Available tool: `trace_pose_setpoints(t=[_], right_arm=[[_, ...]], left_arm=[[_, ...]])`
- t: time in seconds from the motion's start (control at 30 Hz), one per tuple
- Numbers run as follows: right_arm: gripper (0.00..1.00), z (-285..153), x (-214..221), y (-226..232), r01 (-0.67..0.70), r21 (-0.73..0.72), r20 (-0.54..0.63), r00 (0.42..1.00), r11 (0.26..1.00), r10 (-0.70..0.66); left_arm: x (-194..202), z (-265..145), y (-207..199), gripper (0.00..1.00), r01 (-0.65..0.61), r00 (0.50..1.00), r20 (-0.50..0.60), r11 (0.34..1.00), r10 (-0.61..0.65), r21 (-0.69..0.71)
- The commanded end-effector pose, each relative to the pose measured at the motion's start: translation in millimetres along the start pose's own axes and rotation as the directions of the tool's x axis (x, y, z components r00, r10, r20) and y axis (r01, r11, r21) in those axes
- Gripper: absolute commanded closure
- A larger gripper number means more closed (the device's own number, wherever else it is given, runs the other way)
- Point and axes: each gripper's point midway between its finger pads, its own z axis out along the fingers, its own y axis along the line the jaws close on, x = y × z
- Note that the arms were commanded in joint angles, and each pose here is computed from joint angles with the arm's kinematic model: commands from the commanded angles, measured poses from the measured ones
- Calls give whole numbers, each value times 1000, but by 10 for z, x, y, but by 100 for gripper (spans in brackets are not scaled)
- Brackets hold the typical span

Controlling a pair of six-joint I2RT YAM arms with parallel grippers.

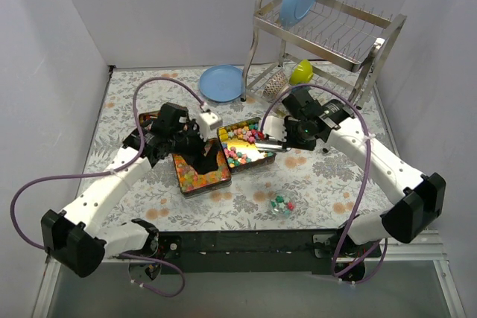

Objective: Pack the candies
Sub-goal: Move the storage box to the center of the board, then adjust the spatula.

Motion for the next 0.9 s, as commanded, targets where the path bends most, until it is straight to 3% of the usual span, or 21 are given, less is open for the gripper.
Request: trace_pose_setpoints(t=[0.0,0.03,0.1,0.2,0.53,0.87], right_arm=[[99,-119,-558,-144,78,19,131,988,997,-80],[99,-111,-602,-126,87,10,133,987,996,-87],[99,-84,-728,-90,119,0,133,984,993,-118],[99,-64,-879,-14,153,-9,139,979,988,-150],[99,-134,-1359,49,175,0,215,962,985,-171],[99,-217,-1691,-39,161,4,289,945,987,-155]], left_arm=[[-633,-114,175,26,475,833,207,855,-513,210],[-784,-142,261,27,511,781,254,818,-570,265],[-905,-197,271,27,560,690,239,713,-683,422],[-947,-211,337,28,564,662,247,688,-707,457],[-899,-92,348,33,557,677,195,667,-710,495],[-730,23,272,54,551,692,161,659,-704,512]])
